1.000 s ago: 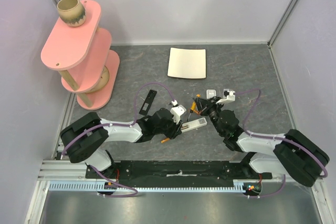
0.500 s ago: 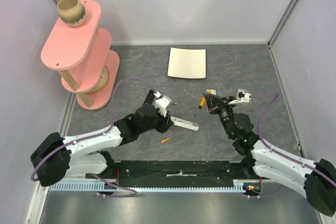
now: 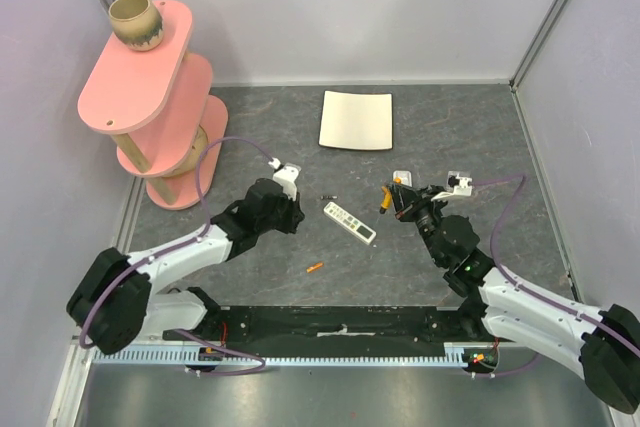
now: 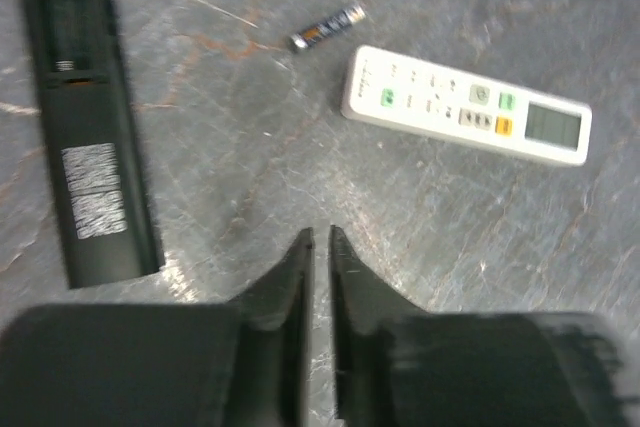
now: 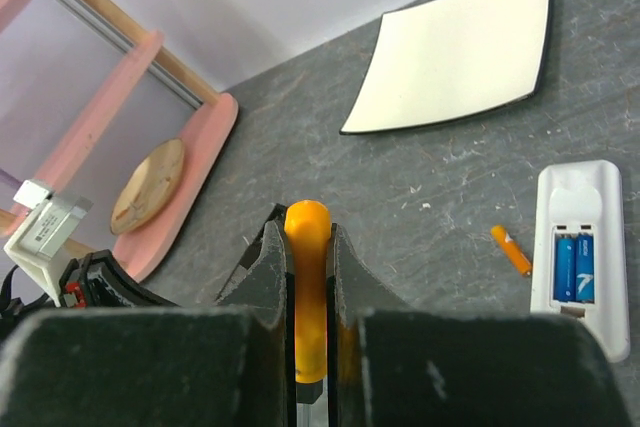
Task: Unload the batteries from the remote control
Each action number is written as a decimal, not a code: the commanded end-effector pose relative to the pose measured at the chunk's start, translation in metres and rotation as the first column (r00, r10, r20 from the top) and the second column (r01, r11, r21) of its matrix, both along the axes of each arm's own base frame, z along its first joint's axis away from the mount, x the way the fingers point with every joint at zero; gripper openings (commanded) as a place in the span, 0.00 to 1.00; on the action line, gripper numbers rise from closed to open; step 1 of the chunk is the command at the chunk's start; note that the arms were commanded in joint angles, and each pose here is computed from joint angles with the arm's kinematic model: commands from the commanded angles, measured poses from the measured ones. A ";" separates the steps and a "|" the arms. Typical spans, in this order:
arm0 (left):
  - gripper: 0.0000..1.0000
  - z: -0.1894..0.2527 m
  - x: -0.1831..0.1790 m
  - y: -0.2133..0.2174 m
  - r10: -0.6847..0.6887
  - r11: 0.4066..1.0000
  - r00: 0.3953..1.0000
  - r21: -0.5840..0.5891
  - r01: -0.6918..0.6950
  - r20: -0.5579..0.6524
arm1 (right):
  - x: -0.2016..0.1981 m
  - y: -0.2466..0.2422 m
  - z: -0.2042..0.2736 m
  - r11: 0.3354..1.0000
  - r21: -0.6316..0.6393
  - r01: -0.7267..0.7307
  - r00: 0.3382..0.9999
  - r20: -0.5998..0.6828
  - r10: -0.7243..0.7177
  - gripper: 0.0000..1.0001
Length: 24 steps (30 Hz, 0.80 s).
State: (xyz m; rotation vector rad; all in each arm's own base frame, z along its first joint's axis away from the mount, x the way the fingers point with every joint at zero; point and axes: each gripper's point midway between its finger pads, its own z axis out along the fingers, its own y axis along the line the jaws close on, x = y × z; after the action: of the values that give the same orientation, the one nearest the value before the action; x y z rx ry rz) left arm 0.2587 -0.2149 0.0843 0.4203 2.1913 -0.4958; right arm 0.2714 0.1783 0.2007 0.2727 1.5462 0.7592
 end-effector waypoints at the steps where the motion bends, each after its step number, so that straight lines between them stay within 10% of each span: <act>1: 0.30 0.009 -0.006 -0.038 -0.197 0.977 0.980 -0.085 0.196 0.003 | 0.002 0.001 0.001 1.000 -0.015 0.003 1.000 0.003 -0.003 0.00; 6: 0.80 0.008 -0.018 -0.065 -0.338 0.941 0.939 0.023 0.338 0.058 | 0.004 0.000 -0.007 0.998 -0.056 0.008 1.000 -0.020 -0.009 0.00; 24: 0.94 -0.029 0.002 -0.140 -0.674 0.708 0.737 0.321 0.629 0.042 | 0.001 -0.029 -0.067 0.987 -0.145 0.070 0.985 -0.145 -0.091 0.00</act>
State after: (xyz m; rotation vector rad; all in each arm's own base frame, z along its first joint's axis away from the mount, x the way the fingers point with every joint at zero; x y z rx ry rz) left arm 0.2571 -0.3415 0.0598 1.1862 2.0236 -0.5509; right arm 0.2716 0.1623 0.1368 0.2449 1.7231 0.5952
